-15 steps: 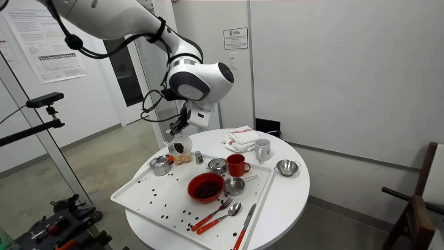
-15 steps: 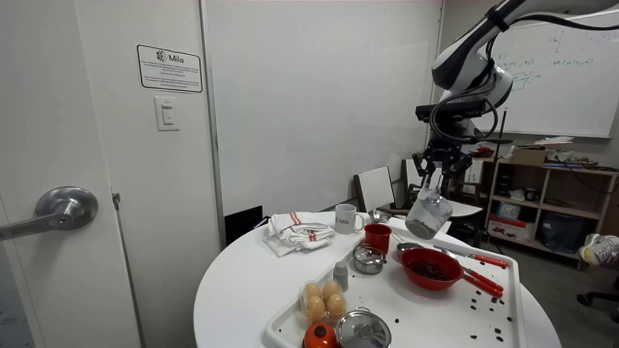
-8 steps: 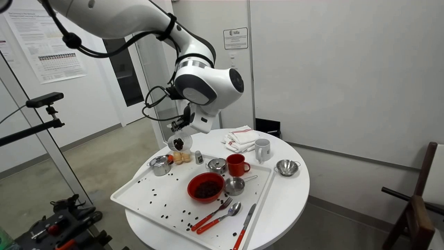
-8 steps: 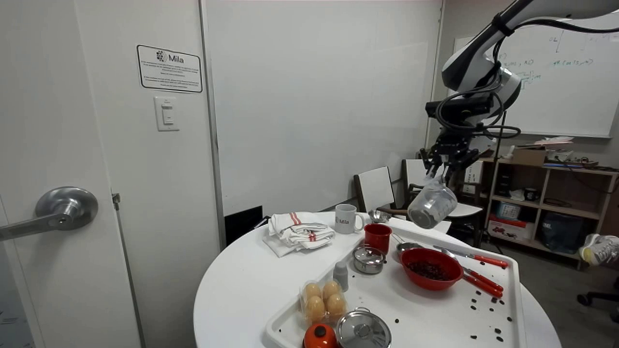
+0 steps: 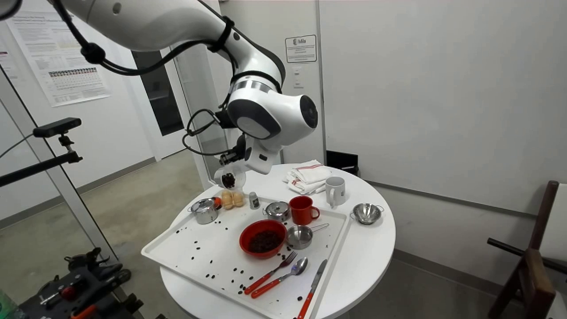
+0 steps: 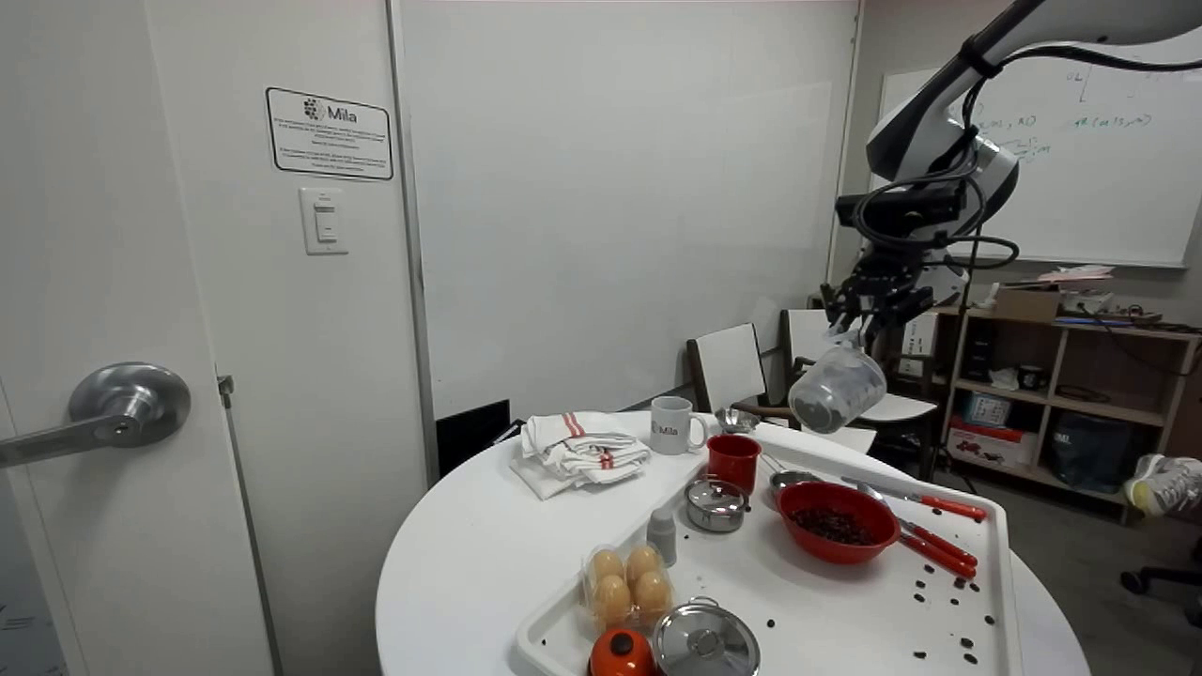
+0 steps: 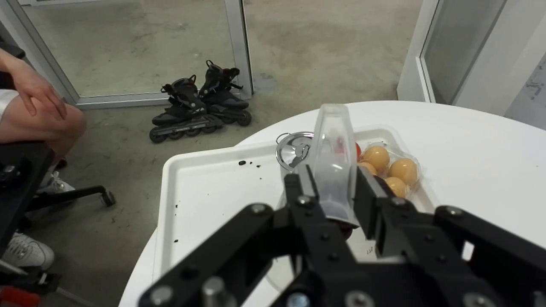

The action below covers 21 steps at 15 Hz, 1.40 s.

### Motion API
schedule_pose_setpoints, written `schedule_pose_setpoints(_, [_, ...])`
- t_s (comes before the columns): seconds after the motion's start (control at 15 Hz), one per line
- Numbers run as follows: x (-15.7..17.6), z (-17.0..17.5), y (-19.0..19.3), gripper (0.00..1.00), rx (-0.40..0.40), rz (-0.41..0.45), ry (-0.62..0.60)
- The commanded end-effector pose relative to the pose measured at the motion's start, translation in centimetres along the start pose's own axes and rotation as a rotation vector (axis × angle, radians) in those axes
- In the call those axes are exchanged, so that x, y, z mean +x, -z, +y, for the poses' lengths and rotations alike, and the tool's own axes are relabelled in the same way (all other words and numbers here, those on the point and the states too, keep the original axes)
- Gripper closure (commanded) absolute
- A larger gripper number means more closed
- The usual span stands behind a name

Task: Pour the contents of the clear jug into the red bowl

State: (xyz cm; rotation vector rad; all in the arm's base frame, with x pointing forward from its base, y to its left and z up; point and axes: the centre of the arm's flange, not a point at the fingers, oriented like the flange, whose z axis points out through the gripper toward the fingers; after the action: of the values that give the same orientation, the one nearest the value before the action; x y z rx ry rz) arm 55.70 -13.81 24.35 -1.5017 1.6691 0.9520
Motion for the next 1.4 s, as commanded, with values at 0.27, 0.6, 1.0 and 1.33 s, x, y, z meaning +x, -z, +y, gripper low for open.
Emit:
schedule_pose_setpoints(0.27, [-0.1, -0.8, 0.5, 0.9, -0.077, -0.089, -0.02])
schedule_pose_setpoints(0.6, [-0.1, -0.7, 2.1, 0.9, -0.145, -0.204, -0.02])
schedule_pose_setpoints(1.0, [1.2, -1.9, 3.8, 0.9, -0.146, -0.302, -0.047])
schedule_pose_setpoints(1.33, [2.4, -4.6, 4.1, 0.9, -0.168, -0.385, -0.107])
